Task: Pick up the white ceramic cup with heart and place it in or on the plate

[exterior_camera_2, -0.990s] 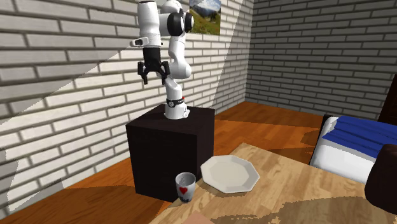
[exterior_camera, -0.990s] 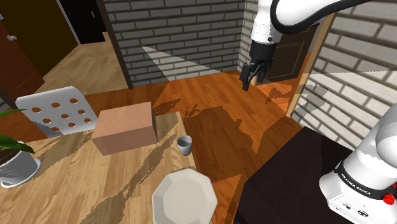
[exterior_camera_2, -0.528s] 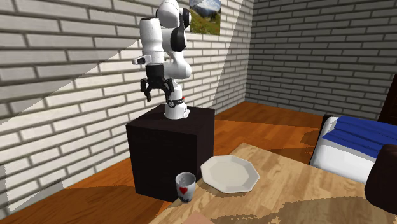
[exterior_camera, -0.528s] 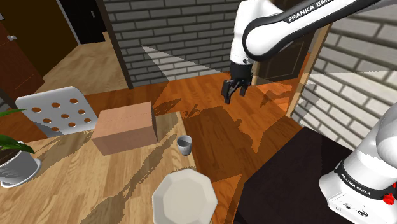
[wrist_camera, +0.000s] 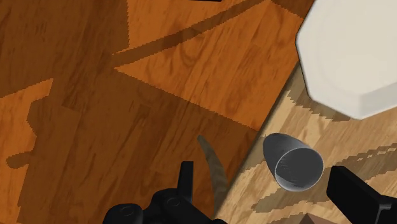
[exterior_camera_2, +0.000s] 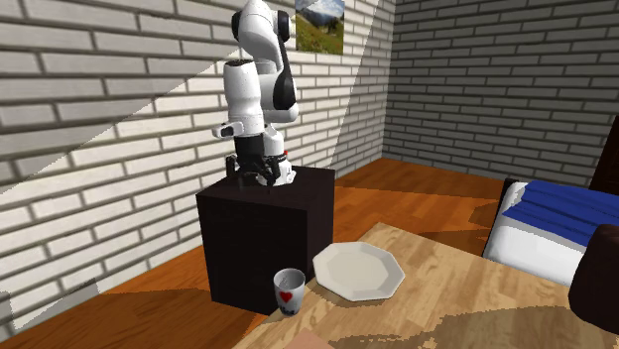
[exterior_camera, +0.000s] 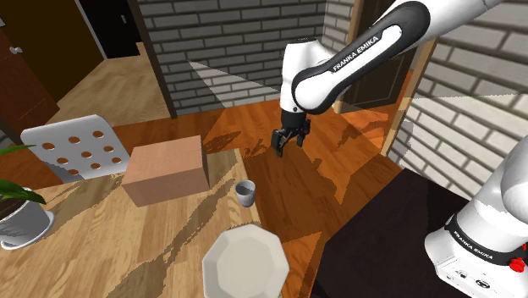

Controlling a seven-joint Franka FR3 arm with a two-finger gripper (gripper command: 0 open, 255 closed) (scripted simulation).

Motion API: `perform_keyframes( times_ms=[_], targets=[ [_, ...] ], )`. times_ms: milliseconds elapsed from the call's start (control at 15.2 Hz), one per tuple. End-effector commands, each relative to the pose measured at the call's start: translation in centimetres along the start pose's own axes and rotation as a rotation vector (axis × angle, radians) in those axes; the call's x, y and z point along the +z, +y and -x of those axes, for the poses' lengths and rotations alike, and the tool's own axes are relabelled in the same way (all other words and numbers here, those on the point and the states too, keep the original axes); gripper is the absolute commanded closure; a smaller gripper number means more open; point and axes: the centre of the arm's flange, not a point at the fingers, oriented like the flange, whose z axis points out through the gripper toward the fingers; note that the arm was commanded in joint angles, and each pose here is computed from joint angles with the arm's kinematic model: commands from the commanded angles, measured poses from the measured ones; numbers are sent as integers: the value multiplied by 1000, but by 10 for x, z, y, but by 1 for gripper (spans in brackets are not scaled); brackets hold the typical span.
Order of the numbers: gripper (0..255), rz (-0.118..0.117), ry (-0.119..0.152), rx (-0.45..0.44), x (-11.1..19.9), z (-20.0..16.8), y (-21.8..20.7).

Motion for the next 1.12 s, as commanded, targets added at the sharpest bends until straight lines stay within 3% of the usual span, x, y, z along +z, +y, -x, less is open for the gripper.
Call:
perform_keyframes(
  times_ms=[0,924,1056],
  targets=[
    [0,-5,-3,4,22,-13,-10],
    [0,-29,-29,29,171,-100,-78],
    [0,-30,-30,30,182,-103,-80]
  ],
)
